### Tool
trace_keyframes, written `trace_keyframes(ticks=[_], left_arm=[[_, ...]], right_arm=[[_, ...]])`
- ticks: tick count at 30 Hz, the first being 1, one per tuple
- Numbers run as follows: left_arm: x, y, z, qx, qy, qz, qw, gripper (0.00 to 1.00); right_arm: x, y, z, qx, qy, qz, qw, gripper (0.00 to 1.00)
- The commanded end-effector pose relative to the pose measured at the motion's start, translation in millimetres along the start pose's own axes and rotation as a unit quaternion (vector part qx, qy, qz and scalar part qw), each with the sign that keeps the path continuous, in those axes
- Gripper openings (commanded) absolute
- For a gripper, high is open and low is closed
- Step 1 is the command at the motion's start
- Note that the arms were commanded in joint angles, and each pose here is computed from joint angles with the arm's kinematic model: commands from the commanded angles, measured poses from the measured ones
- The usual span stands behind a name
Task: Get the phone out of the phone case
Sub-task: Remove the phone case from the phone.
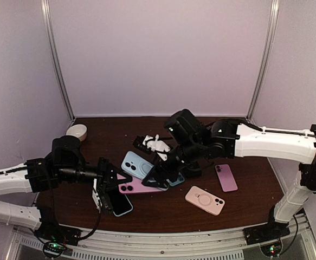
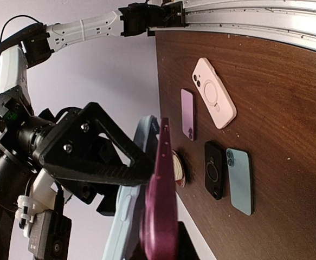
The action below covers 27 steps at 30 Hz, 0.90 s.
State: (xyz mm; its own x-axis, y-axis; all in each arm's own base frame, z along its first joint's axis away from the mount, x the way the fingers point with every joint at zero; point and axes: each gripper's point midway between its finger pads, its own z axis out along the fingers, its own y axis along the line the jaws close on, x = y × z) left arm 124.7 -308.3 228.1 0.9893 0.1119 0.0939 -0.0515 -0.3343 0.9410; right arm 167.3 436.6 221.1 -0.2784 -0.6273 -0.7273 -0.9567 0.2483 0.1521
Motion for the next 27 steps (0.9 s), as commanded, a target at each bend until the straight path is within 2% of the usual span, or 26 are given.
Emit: trace_keyframes(ticks=[1, 16, 27], left_arm=[[-0.5, 53.5, -12.9, -0.097, 0.002, 0.041, 0.994, 0.0], [-1.3, 59.2, -15.5, -0.11, 0.001, 0.035, 0.993, 0.0], [0.0, 48.0, -11.2, -0.083, 0.002, 0.033, 0.996, 0.0]], right_arm=[[6.6, -47.7, 1.1, 0.107, 0.0, 0.045, 0.993, 0.78], [-18.1, -129.6, -19.1, 0.281, -0.008, 0.094, 0.955, 0.8], [-59.0, -173.2, -20.4, 0.299, -0.037, 0.124, 0.945, 0.81]])
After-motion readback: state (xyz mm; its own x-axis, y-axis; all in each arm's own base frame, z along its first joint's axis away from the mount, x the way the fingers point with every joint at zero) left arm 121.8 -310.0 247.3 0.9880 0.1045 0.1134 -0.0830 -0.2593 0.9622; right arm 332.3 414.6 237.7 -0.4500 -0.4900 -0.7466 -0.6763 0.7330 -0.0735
